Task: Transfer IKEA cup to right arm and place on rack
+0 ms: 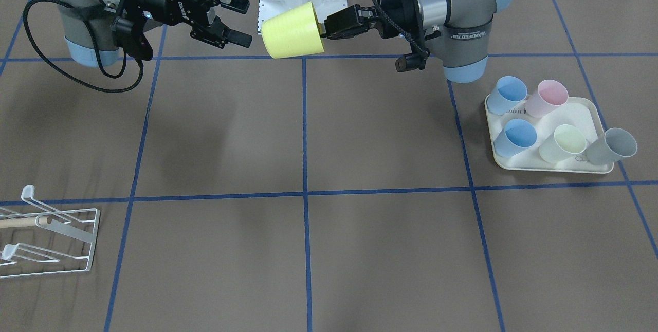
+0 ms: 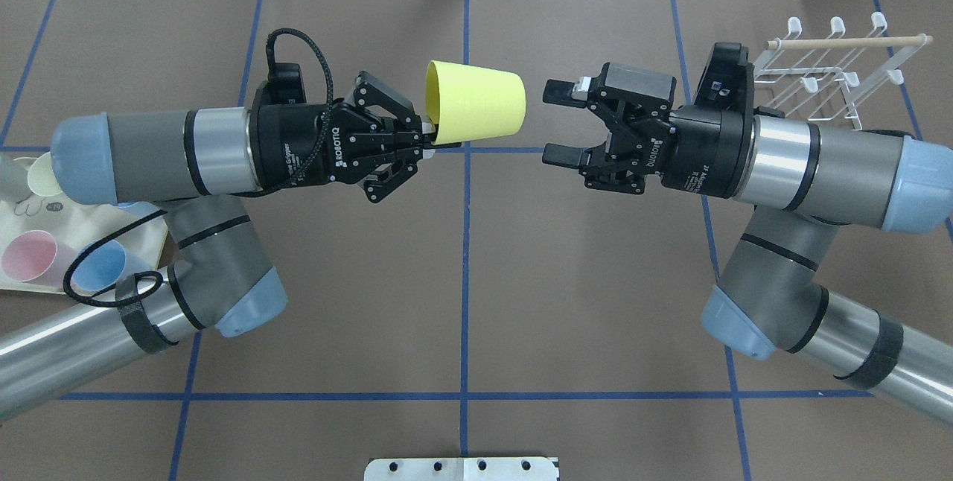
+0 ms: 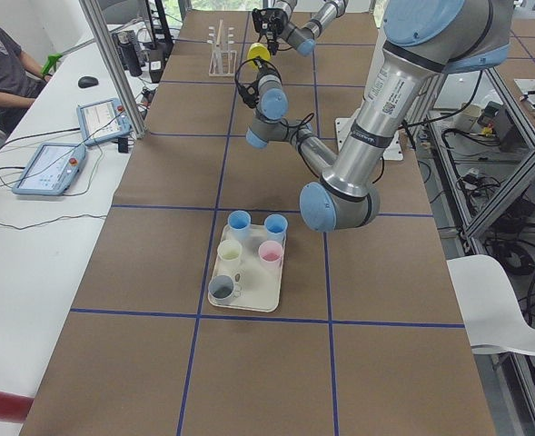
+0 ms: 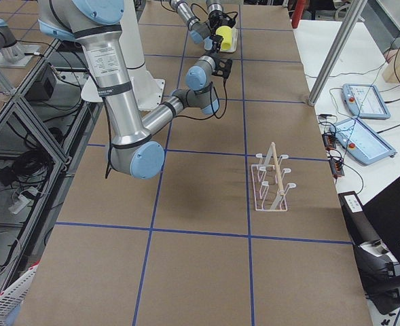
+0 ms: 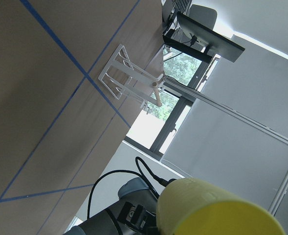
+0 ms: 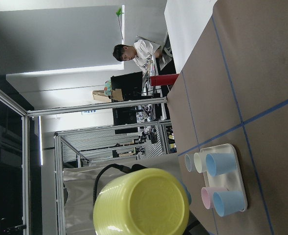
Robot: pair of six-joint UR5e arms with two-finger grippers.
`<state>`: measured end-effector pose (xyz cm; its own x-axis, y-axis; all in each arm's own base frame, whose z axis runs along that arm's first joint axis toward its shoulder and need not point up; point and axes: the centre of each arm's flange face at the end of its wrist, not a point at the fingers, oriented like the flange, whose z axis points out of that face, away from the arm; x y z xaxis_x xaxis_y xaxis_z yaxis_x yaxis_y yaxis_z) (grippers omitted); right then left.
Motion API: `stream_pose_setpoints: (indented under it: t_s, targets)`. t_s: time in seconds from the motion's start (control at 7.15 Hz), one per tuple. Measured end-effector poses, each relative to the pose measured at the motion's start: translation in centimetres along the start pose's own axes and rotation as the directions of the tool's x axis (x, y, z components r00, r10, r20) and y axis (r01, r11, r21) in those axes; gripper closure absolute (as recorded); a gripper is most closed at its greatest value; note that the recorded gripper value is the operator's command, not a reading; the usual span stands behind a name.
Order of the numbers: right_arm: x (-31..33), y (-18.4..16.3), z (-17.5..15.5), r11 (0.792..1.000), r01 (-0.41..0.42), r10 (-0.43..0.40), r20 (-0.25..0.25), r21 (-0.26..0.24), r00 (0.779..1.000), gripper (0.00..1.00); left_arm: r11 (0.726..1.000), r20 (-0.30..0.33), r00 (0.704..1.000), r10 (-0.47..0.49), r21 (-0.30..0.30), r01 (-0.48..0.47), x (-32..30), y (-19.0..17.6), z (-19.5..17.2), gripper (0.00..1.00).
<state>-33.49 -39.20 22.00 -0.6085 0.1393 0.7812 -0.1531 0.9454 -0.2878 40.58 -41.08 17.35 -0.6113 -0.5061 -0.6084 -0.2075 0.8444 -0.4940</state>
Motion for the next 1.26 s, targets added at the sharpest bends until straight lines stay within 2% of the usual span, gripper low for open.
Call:
stream_pose_setpoints:
  t_s: [0.14,0.56,0.7,0.84,1.12,1.26]
  targets:
    - [-0.1,0.4,0.3,1.000,-0.004,0.004,0.006,-0.007,1.000,0.01,1.000,-0.028,1.000,-0.014,-0.012,0.014,-1.0,0.8,0.5,1.00]
    - [-0.4,1.9,2.0,1.000,-0.017,0.018,0.039,-0.024,0.999,0.04,0.999,-0.045,0.999,-0.028,-0.037,0.026,-2.0,1.7,0.9,0.98]
    - [-0.4,2.1,2.2,0.999,-0.019,0.020,0.042,-0.027,0.999,0.18,0.999,-0.049,0.998,-0.027,-0.043,0.025,-2.1,1.8,0.9,0.89]
    - [-0.4,2.1,2.2,0.999,-0.018,0.020,0.042,-0.027,0.999,0.36,0.998,-0.053,0.998,-0.028,-0.051,0.025,-2.3,1.9,0.9,0.73]
    - [-0.3,2.2,2.3,0.999,-0.016,0.017,0.040,-0.029,0.999,0.76,0.998,-0.062,0.998,-0.032,-0.054,0.028,-2.5,2.1,1.0,0.00]
    - [-0.3,2.2,2.3,0.999,-0.013,0.015,0.040,-0.029,0.999,0.83,0.998,-0.074,0.997,-0.038,-0.051,0.035,-2.7,2.4,1.2,0.00]
